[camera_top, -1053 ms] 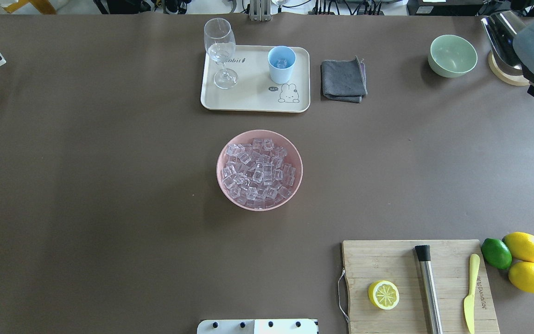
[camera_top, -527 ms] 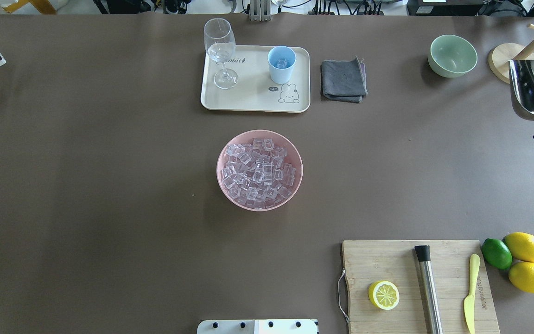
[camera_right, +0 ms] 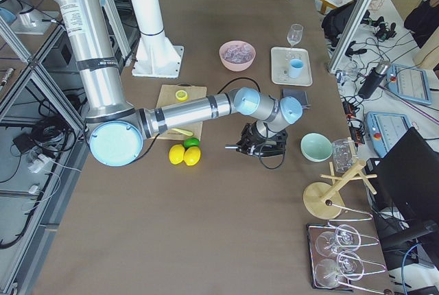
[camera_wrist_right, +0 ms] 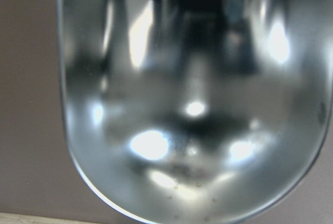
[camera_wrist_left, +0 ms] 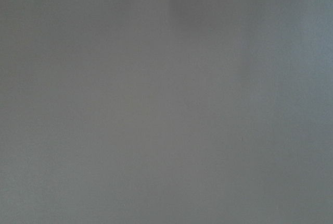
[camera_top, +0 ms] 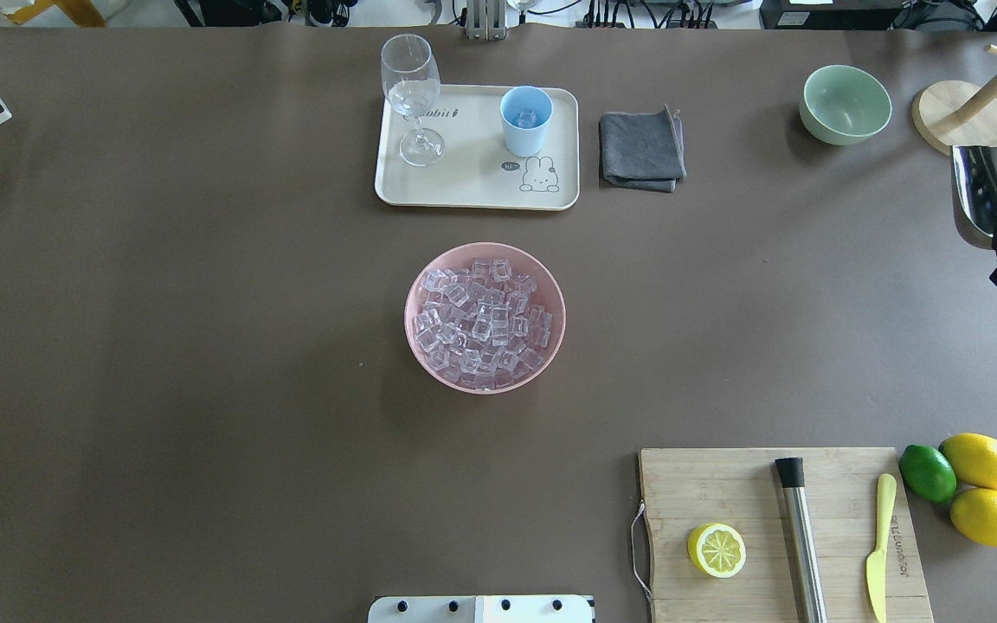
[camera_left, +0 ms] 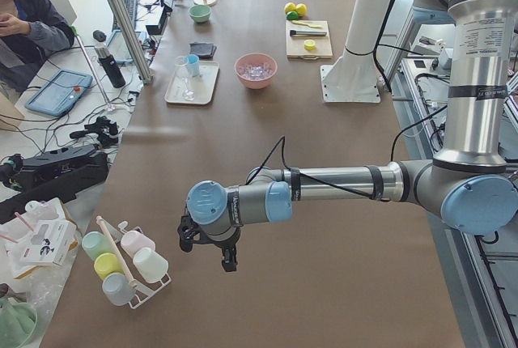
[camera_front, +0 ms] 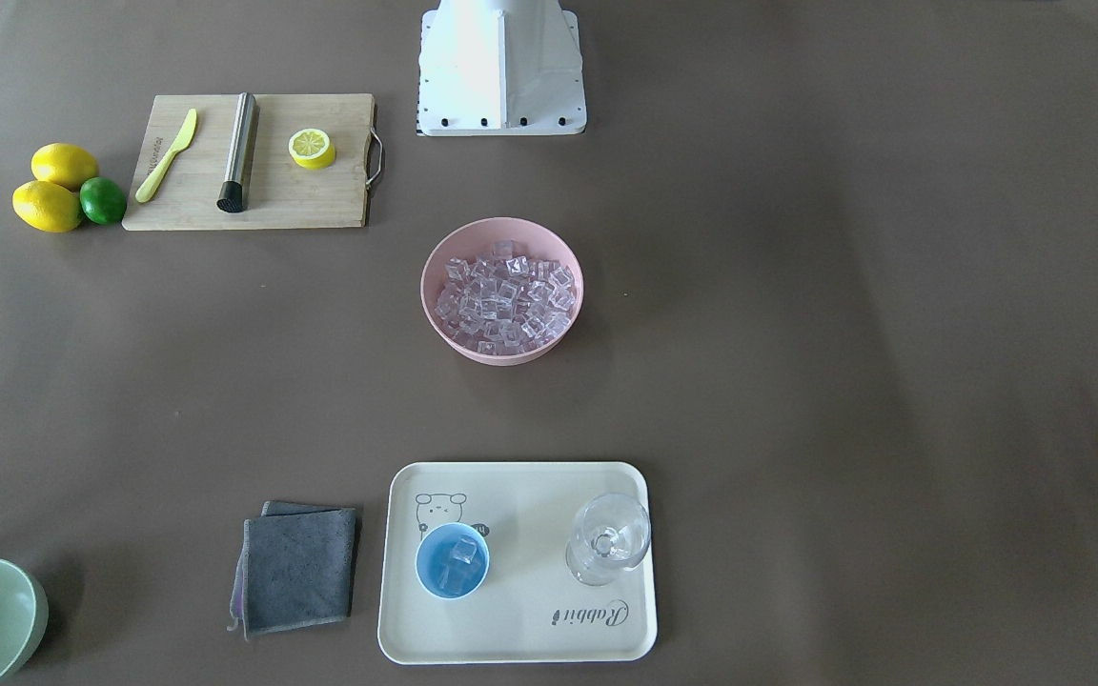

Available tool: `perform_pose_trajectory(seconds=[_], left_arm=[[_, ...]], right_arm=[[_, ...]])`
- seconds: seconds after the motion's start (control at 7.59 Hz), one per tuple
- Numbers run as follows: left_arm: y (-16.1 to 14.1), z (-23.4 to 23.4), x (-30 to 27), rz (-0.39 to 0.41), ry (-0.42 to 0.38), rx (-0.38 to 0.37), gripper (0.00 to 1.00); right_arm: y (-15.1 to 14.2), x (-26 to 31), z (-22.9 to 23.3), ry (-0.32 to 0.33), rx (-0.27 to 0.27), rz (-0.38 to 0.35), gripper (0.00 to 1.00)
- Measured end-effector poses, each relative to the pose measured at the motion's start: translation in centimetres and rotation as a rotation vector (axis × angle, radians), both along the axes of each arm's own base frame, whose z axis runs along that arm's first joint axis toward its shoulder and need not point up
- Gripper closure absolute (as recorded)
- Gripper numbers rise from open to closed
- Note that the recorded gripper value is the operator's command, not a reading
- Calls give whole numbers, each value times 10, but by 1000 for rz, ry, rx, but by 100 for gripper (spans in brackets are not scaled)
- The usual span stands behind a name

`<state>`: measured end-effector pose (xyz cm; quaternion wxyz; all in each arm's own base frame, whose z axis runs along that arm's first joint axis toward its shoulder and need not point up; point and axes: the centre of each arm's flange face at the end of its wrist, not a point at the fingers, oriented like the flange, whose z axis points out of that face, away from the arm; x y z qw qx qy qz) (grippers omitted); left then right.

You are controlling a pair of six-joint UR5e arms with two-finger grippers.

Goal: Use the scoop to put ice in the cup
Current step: 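Lower the scoop onto the table and open the right gripper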

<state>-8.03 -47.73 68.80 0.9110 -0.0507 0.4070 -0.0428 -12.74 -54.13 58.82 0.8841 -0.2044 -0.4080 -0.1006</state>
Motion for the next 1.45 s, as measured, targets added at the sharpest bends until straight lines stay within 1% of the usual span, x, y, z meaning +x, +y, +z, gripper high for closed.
perform_pose_trajectory(seconds=[0.26, 0.53, 0.66, 0.79, 1.05, 1.19, 1.32, 1.45], left_arm=[[0, 0, 0, 0, 0, 1, 2], [0, 0, 0, 0, 0, 1, 2], [0, 0, 0, 0, 0, 1, 2], [0, 0, 0, 0, 0, 1, 2], [0, 0, 0, 0, 0, 0, 2], [0, 0, 0, 0, 0, 0, 2], [0, 0, 0, -1, 0, -1, 2], [0, 0, 0, -1, 0, -1, 2]], right_arm=[[1, -14, 23, 3, -47, -6, 100], [4, -23, 40, -23, -104, 3, 100], [7, -25, 48, -25, -124, 4, 100], [9, -27, 55, -23, -140, 2, 100], [12, -43, 67, -15, -156, -21, 100], [12, -51, 69, -6, -161, -21, 100], [12, -56, 68, 6, -162, -11, 84], [11, -60, 68, 11, -154, -5, 48]])
